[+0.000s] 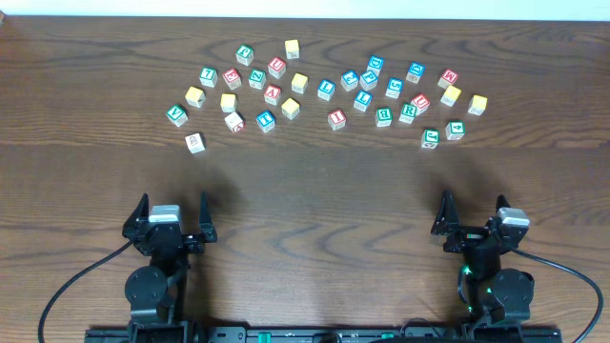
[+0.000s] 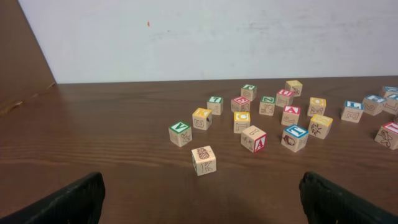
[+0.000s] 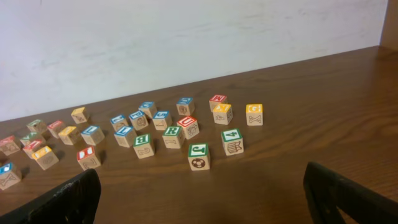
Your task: Spell out CORL
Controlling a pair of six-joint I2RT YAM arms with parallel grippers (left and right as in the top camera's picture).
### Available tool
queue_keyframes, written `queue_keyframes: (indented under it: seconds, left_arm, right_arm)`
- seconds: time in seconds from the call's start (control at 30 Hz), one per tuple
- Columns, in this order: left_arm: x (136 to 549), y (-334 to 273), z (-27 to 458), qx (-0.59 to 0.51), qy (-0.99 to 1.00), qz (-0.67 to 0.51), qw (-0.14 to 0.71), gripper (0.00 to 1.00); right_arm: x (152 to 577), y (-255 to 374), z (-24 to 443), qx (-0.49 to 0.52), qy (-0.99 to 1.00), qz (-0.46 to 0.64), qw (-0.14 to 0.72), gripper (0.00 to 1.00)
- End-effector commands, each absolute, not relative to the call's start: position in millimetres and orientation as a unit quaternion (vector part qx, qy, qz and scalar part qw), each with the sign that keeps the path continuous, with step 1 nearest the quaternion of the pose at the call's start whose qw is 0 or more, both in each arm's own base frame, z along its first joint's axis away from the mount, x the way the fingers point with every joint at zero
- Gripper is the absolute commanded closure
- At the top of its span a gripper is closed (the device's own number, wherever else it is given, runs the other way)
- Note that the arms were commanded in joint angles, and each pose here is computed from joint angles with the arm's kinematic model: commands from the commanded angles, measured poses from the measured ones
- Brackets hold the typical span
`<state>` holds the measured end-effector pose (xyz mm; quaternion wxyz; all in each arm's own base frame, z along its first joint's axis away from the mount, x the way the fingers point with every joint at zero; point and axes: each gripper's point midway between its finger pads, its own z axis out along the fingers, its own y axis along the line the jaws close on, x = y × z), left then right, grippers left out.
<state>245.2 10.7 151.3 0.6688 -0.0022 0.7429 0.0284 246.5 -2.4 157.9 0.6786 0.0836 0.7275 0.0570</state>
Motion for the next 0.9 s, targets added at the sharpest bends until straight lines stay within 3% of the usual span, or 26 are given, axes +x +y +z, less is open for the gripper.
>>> queue_keyframes:
  seconds: [0.0, 0.87]
  left_arm:
    - [244, 14, 137, -0.004, 0.759, 0.036, 0.650, 0.02]
    - [252, 12, 205, 0.000, 0.754, 0.032, 0.656, 0.02]
  right_arm:
    - [246, -5, 158, 0.085, 0.726, 0.049, 0.681, 0.01]
    - [246, -5, 158, 0.085, 0.726, 0.049, 0.681, 0.01]
